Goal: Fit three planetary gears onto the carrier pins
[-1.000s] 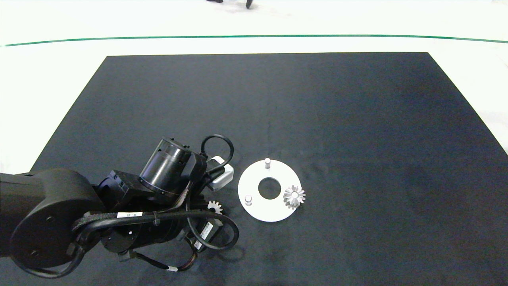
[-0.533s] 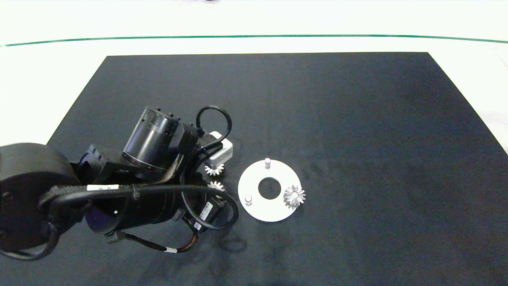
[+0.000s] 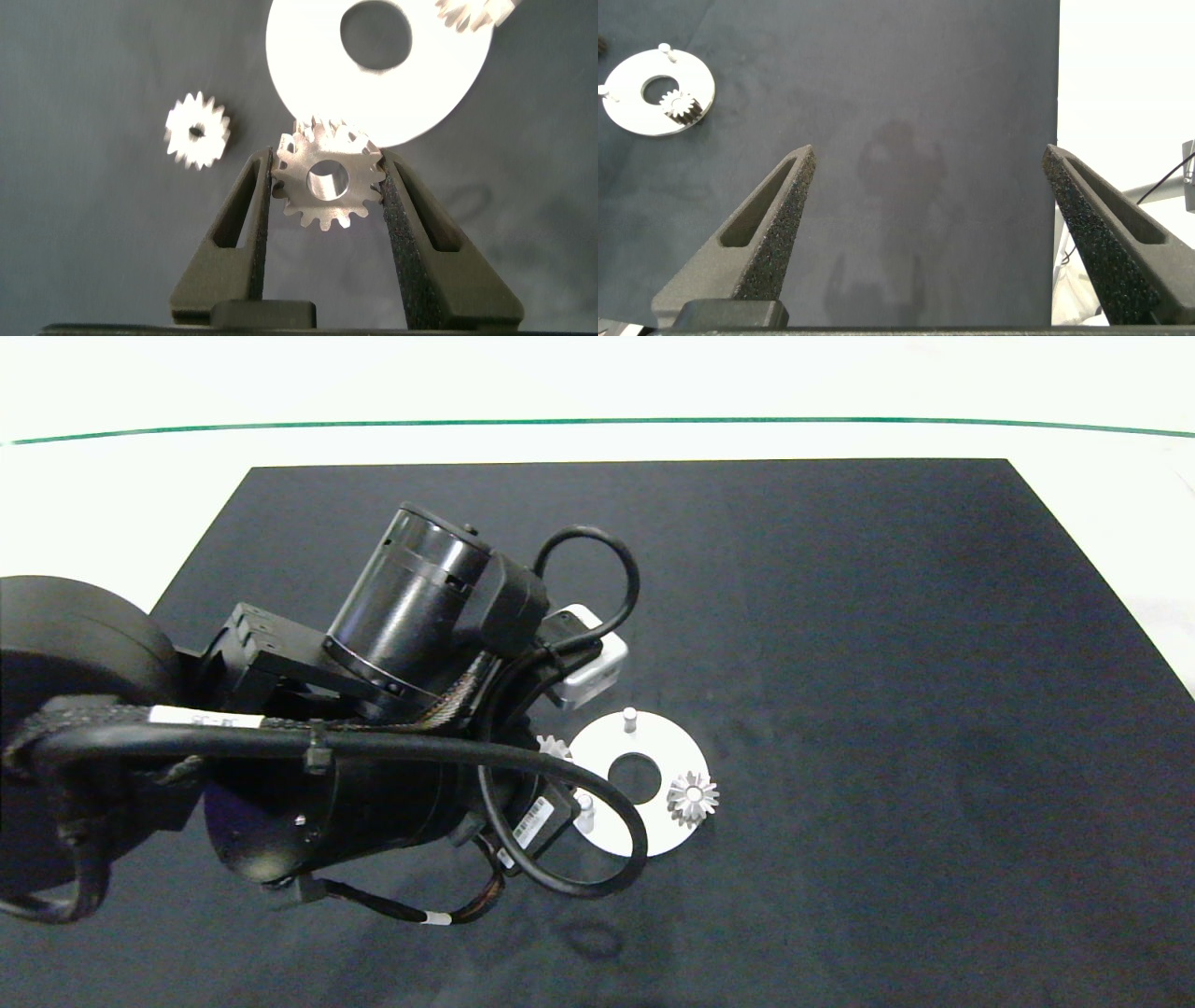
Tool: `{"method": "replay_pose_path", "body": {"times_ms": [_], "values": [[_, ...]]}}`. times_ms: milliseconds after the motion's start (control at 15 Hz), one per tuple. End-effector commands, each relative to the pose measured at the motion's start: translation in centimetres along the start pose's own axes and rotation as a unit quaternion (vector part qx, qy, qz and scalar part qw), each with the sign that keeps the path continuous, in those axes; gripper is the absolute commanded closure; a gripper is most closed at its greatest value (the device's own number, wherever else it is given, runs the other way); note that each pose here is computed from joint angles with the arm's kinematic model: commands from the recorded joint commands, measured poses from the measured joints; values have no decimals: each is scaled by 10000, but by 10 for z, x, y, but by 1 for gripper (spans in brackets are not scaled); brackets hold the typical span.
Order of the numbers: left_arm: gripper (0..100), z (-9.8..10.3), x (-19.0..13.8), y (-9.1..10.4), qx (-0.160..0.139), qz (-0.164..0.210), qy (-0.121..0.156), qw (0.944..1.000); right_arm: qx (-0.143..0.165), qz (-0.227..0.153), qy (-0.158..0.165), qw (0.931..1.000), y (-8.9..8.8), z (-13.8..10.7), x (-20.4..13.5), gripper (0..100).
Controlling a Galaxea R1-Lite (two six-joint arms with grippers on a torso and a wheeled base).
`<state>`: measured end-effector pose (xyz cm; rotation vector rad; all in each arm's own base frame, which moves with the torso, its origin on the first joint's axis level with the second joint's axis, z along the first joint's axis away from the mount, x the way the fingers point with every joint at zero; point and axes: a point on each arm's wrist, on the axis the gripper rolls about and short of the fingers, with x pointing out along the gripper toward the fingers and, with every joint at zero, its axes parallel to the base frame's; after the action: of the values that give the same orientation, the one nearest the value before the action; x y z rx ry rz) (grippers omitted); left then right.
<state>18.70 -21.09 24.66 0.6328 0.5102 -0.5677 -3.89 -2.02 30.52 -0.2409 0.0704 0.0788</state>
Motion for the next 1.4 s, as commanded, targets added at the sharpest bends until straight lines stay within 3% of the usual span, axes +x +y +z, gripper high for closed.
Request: {"method": "replay_pose_path", "body": {"times_ms": [67,867,1400], "values": [[75,8,20,-10,196,-38,32,9998,-10,-6,12,10000,0,0,0,0],[75,-2,39,-25,413,-193,426,9980,5,-23,-67,10000,-1,-1,-5,0],[75,-3,49,-27,406,-184,493,9978,9,-26,-82,10000,-1,-1,-5,0]]}}
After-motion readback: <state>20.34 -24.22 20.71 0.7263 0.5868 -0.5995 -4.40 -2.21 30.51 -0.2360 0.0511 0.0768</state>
